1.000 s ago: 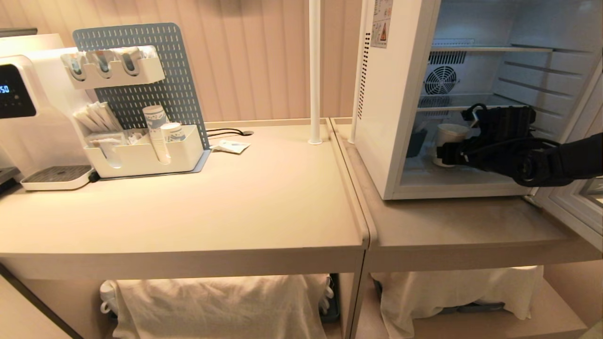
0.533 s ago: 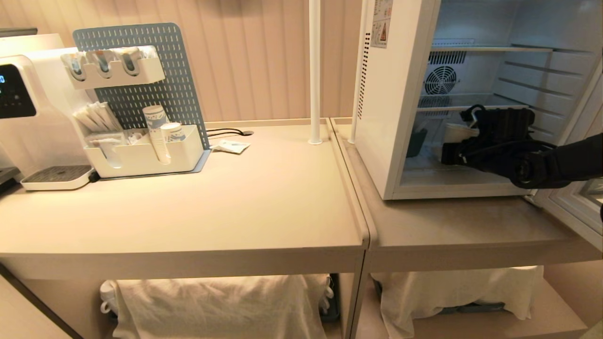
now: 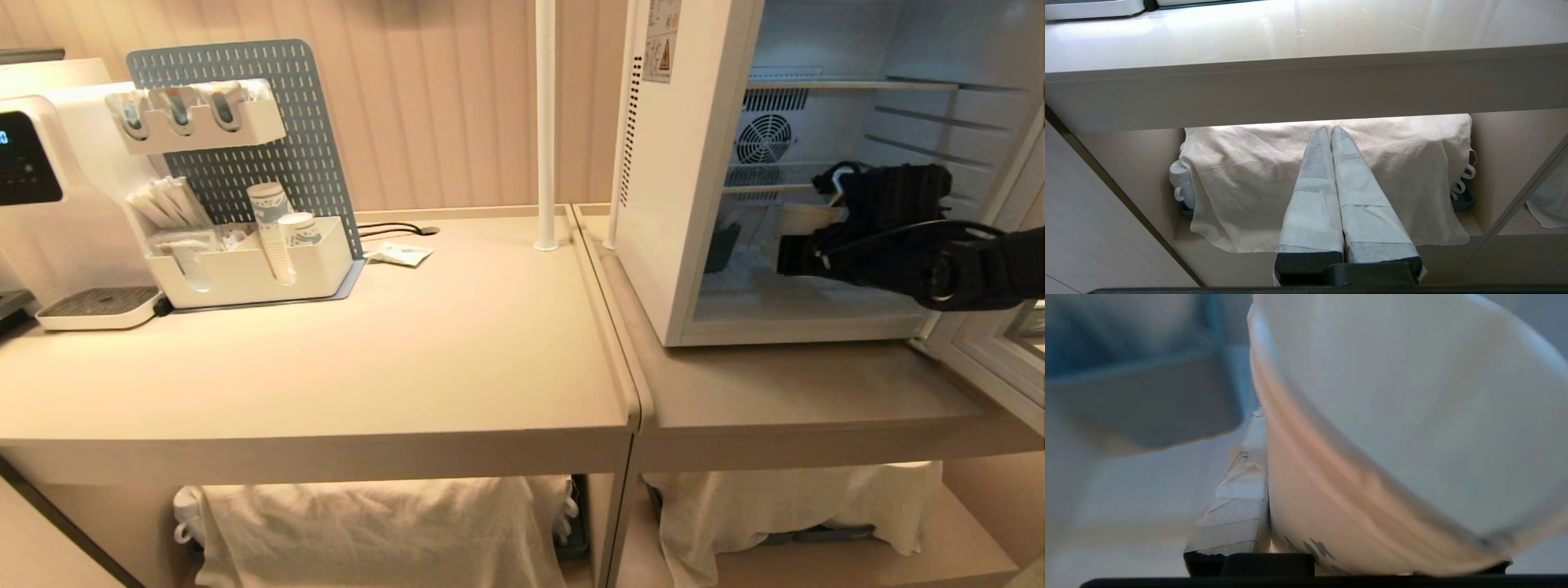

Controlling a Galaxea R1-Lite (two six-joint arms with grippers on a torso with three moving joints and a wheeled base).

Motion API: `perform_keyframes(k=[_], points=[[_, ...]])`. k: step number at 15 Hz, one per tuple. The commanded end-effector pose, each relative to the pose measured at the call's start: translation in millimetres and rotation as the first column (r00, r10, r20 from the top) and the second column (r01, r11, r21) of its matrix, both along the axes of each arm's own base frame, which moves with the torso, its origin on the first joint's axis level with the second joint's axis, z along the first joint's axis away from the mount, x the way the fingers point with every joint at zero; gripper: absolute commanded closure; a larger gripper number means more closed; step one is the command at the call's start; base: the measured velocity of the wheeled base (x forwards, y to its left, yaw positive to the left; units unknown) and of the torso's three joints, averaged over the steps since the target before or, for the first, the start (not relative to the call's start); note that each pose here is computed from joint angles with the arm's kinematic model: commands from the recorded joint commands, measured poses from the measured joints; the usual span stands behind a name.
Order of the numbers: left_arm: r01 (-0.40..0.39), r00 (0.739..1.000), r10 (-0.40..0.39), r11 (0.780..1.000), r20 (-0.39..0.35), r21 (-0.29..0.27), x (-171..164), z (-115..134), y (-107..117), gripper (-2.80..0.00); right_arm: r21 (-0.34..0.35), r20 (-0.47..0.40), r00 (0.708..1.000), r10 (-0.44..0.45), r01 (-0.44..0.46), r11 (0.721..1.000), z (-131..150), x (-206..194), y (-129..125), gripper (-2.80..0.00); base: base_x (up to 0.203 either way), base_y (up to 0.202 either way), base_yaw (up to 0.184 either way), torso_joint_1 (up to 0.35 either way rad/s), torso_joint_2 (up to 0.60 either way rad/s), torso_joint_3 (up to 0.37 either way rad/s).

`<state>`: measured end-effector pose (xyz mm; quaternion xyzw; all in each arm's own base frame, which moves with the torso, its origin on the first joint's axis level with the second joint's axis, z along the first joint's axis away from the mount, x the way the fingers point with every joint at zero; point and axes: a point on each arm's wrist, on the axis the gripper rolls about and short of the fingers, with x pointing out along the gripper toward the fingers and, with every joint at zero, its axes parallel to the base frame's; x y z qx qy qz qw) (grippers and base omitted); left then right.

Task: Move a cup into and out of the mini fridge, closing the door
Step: Take the paper cup out of the freezer, then place the paper cup on the table

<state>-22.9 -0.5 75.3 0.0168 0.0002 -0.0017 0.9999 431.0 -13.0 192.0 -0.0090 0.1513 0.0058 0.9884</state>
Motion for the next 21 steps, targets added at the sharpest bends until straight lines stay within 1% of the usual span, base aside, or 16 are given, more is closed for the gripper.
perform_keyframes(k=[1,2,4,5,7,8,10,12,14,15,16,17,18,19,20,21], points=[[0.000,1.000,0.000,1.000,-0.001,0.000,0.1,0.0,0.0,0.00,-0.004,0.010,1.000,0.000,0.000,1.000,54.7,-46.1,0.5,0.00,0.000,0.000,0.000,0.000,0.00,0.000],[0.000,1.000,0.000,1.000,-0.001,0.000,0.1,0.0,0.0,0.00,-0.012,-0.046,0.999,0.000,0.000,1.000,71.6,-73.3,0.4,0.00,0.000,0.000,0.000,0.000,0.00,0.000],[0.000,1.000,0.000,1.000,-0.001,0.000,0.1,0.0,0.0,0.00,-0.032,-0.172,0.985,0.000,-0.005,0.999,100.3,-138.6,1.4,0.00,0.000,0.000,0.000,0.000,0.00,0.000],[0.000,1.000,0.000,1.000,-0.001,0.000,0.1,0.0,0.0,0.00,-0.039,-0.206,0.978,-0.002,-0.006,0.999,113.0,-174.9,2.5,0.00,0.000,0.000,0.000,0.000,0.00,0.000],[0.000,1.000,0.000,1.000,-0.001,0.000,0.1,0.0,0.0,0.00,-0.063,-0.202,0.979,-0.031,0.018,0.998,128.2,-247.6,4.6,0.00,0.000,0.000,0.000,0.000,0.00,0.000],[0.000,1.000,0.000,1.000,-0.001,0.000,0.1,0.0,0.0,0.00,-0.080,-0.196,0.979,-0.059,0.044,0.996,125.7,-284.4,5.3,0.00,0.000,0.000,0.000,0.000,0.00,0.000],[0.000,1.000,0.000,1.000,-0.001,0.000,0.1,0.0,0.0,0.00,-0.119,-0.185,0.975,-0.121,0.100,0.988,101.8,-347.5,6.4,0.00,0.000,0.000,0.000,0.000,0.00,0.000],[0.000,1.000,0.000,1.000,-0.001,0.000,0.1,0.0,0.0,0.00,-0.145,-0.206,0.964,-0.170,0.142,0.979,52.0,-385.4,6.9,0.00,0.000,0.000,0.000,0.000,0.00,0.000],[0.000,1.000,0.000,1.000,-0.001,0.002,0.1,0.0,0.0,0.00,-0.149,-0.177,0.969,-0.170,0.144,0.978,3.8,-411.1,8.7,0.00,0.000,0.000,0.000,0.000,0.00,0.000],[0.000,1.000,0.000,1.000,-0.001,0.000,0.1,0.0,0.0,0.00,-0.136,-0.145,0.979,-0.140,0.121,0.983,-14.7,-423.3,10.4,0.00,0.000,0.000,0.000,0.000,0.00,0.000],[0.000,1.000,0.000,1.000,-0.001,0.002,0.1,0.0,0.0,0.00,-0.121,-0.093,0.990,-0.104,0.093,0.988,-25.7,-435.1,12.4,0.00,0.000,0.000,0.000,0.000,0.00,0.000],[0.000,1.000,0.000,1.000,-0.001,0.000,0.1,0.0,0.0,0.00,-0.111,-0.053,0.996,-0.074,0.067,0.991,-41.3,-445.3,14.2,0.00,0.000,0.000,0.000,0.000,0.00,0.000],[0.000,1.000,0.000,1.000,-0.001,0.002,0.1,0.0,0.0,0.00,-0.103,-0.036,0.998,-0.061,0.057,0.993,-57.3,-448.9,15.0,0.00,0.000,0.000,0.000,0.000,0.00,0.000],[0.000,1.000,0.000,1.000,-0.001,0.000,0.1,0.0,0.0,0.00,-0.084,0.006,0.998,-0.056,0.057,0.995,-66.5,-446.0,15.0,0.00,0.000,0.000,0.000,0.000,0.00,0.000],[0.000,1.000,0.000,1.000,-0.001,0.000,0.1,0.0,0.0,0.00,-0.069,0.079,0.995,-0.053,0.059,0.996,-71.8,-439.3,14.5,0.00,0.000,0.000,0.000,0.000,0.00,0.000],[0.000,1.000,0.000,1.000,-0.001,0.002,0.1,0.0,0.0,0.00,-0.060,0.132,0.990,-0.047,0.056,0.997,-80.6,-433.9,14.2,0.00,0.000,0.000,0.000,0.000,0.00,0.000]])
